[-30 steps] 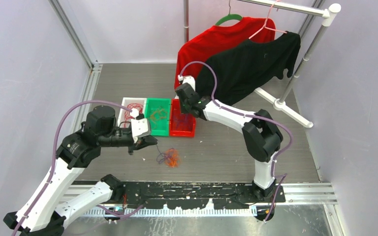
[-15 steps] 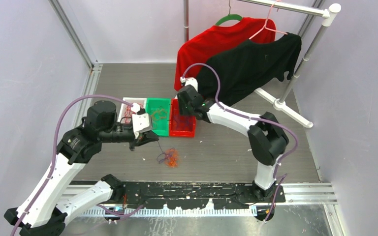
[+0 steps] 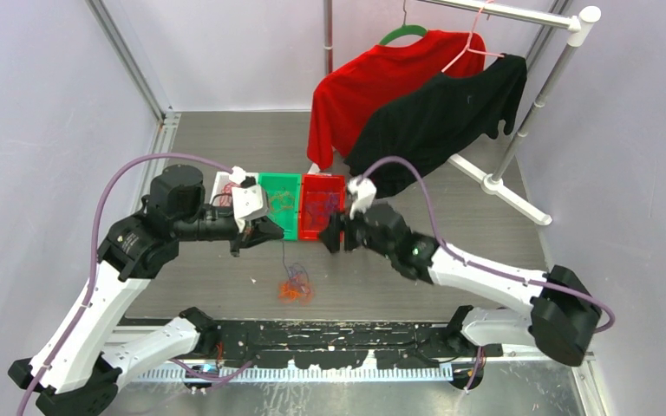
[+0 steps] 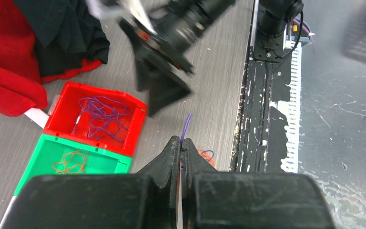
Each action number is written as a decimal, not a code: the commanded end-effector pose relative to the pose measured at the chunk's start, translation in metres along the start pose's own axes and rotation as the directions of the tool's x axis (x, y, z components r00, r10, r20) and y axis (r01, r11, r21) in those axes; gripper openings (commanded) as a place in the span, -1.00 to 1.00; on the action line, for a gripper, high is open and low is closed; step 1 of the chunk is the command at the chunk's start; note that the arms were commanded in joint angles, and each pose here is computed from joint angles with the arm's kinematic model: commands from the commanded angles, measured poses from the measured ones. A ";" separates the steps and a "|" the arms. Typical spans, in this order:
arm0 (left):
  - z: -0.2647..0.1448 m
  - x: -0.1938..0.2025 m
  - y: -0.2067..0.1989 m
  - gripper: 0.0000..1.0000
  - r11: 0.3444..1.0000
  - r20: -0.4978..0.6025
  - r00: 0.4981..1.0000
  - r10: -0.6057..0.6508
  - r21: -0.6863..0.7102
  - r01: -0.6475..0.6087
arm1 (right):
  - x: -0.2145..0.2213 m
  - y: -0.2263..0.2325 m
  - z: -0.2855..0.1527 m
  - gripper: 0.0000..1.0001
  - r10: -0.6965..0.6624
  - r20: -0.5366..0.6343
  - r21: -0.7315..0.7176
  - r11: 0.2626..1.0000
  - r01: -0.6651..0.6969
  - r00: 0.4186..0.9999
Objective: Untangle the cables
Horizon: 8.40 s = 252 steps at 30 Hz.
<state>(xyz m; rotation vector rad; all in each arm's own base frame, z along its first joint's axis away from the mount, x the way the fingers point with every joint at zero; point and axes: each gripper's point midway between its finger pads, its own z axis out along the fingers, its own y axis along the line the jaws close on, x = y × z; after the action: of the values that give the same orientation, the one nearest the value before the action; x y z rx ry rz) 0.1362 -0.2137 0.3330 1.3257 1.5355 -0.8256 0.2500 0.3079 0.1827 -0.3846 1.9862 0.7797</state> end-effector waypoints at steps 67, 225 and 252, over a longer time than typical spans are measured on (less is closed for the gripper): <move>-0.181 -0.337 0.061 -1.00 0.554 0.397 0.477 0.784 -0.794 -0.250 | 0.165 0.011 0.013 0.27 -0.137 0.047 -0.107 0.984 0.142 0.989; 0.061 -0.170 0.207 -1.00 0.738 0.130 0.833 0.538 -0.551 -0.391 | 0.071 -0.004 -0.117 0.31 0.098 0.175 0.050 0.993 -0.109 0.980; 0.173 0.081 0.250 -1.00 0.784 -0.424 0.795 0.435 -0.256 -0.565 | 0.048 -0.057 -0.160 0.19 0.183 0.263 0.236 0.940 -0.247 0.947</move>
<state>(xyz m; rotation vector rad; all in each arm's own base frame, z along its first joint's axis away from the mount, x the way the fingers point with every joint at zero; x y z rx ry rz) 0.4072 -0.3075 0.2179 1.4592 1.4436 -0.1143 0.1416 0.1725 0.1798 -0.0187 1.9258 0.6965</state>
